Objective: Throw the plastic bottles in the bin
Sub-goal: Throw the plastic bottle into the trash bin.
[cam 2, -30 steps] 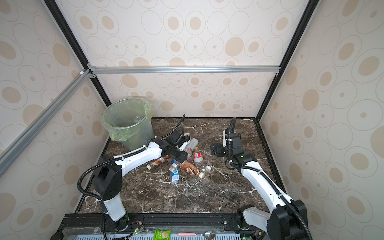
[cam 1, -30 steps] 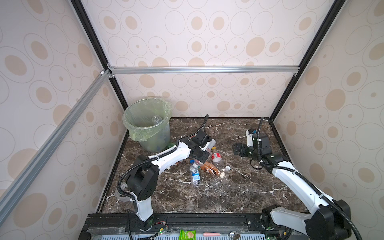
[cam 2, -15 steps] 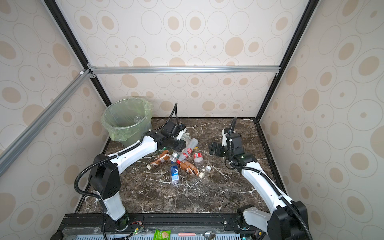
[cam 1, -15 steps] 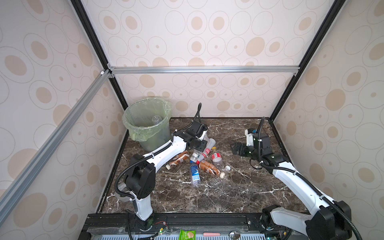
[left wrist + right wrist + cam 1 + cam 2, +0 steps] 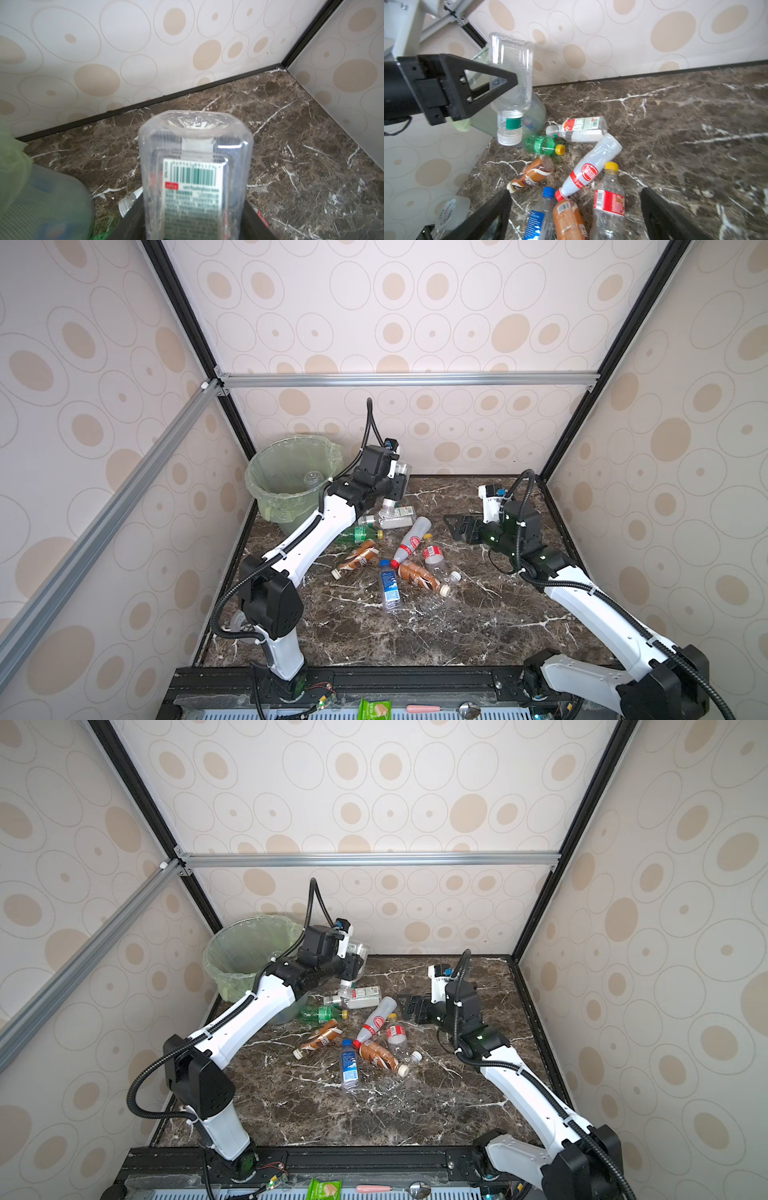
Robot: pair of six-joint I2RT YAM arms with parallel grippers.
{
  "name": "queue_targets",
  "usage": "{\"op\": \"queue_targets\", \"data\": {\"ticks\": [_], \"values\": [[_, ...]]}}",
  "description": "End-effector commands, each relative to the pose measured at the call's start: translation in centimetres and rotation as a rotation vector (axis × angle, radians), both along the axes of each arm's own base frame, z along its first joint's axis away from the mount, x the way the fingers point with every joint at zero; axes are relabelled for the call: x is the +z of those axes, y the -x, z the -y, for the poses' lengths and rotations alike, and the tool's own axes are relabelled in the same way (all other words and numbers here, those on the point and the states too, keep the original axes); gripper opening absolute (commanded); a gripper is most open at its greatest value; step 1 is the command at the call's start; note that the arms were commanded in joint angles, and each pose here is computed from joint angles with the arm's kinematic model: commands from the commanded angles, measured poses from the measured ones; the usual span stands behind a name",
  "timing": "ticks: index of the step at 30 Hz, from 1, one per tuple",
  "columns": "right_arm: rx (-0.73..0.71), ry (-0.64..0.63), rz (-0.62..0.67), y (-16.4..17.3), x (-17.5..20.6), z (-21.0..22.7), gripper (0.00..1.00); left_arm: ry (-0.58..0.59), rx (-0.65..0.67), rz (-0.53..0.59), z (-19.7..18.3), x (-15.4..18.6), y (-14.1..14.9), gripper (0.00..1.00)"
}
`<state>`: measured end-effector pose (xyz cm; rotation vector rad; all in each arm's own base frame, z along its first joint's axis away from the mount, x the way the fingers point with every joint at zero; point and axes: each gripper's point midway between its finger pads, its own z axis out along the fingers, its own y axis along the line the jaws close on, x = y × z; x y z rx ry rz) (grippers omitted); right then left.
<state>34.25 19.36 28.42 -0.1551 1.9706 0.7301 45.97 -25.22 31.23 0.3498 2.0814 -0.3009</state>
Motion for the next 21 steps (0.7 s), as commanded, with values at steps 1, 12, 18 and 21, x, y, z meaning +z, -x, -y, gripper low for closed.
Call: {"op": "queue_targets", "data": {"ticks": [1, 12, 18, 21], "values": [[0.043, -0.029, 0.111, -0.7, 4.1, -2.6, 1.0, 0.089, 0.076, 0.179, -2.3, 7.8, -0.6, 0.56], [0.163, -0.013, 0.219, -1.4, 9.7, -10.1, 1.0, 0.195, 0.292, 0.51, -11.6, 19.8, -0.1, 0.56], [0.201, -0.003, 0.246, -1.4, 11.3, -12.5, 1.0, 0.205, 0.426, 0.675, -17.5, 25.6, 2.0, 0.57], [0.209, 0.002, 0.248, -1.4, 11.4, -12.9, 1.0, 0.209, 0.486, 0.769, -19.8, 28.7, 4.3, 0.56]]}}
